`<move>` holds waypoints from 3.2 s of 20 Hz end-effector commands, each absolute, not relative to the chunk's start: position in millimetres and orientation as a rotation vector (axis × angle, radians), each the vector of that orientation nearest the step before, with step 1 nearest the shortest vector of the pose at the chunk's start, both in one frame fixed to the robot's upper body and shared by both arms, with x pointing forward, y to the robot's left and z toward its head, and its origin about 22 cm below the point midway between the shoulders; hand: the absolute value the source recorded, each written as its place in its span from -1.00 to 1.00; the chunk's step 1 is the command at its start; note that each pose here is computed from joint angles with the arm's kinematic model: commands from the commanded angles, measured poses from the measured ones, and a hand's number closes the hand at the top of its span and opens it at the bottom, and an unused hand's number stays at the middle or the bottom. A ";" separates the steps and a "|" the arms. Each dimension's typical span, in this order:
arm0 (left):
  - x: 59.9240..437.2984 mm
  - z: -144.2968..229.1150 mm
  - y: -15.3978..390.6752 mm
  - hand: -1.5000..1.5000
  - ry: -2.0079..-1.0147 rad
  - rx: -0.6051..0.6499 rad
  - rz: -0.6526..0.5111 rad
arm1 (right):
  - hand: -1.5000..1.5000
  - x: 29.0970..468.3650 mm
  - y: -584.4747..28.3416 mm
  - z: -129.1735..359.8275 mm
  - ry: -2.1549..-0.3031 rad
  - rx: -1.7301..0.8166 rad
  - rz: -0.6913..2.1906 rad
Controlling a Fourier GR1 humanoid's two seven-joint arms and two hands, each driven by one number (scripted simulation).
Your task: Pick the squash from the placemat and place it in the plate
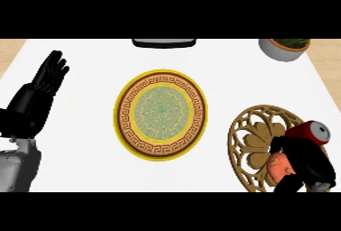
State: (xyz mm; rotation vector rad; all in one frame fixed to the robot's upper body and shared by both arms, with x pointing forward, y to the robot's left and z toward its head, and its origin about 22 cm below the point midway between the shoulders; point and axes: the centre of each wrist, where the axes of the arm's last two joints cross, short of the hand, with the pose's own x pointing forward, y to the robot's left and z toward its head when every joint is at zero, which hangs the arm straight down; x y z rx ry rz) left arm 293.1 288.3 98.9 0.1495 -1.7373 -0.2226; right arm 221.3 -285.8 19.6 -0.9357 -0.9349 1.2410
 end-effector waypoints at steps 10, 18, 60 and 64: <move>299.6 96.0 265.0 0.00 -1.749 0.166 -0.228 | 1.00 142.8 -311.0 59.9 -0.930 -1.262 0.814; 297.1 99.4 273.6 0.00 -1.746 0.148 -0.237 | 1.00 134.5 -242.3 124.4 -1.431 -1.086 0.693; 310.2 119.6 262.0 0.00 -1.778 0.103 -0.277 | -1.00 371.8 -28.1 57.7 -1.355 -0.772 0.591; 309.7 106.1 261.4 0.00 -1.781 0.082 -0.288 | -1.00 368.3 -11.3 71.0 -1.422 -0.657 0.556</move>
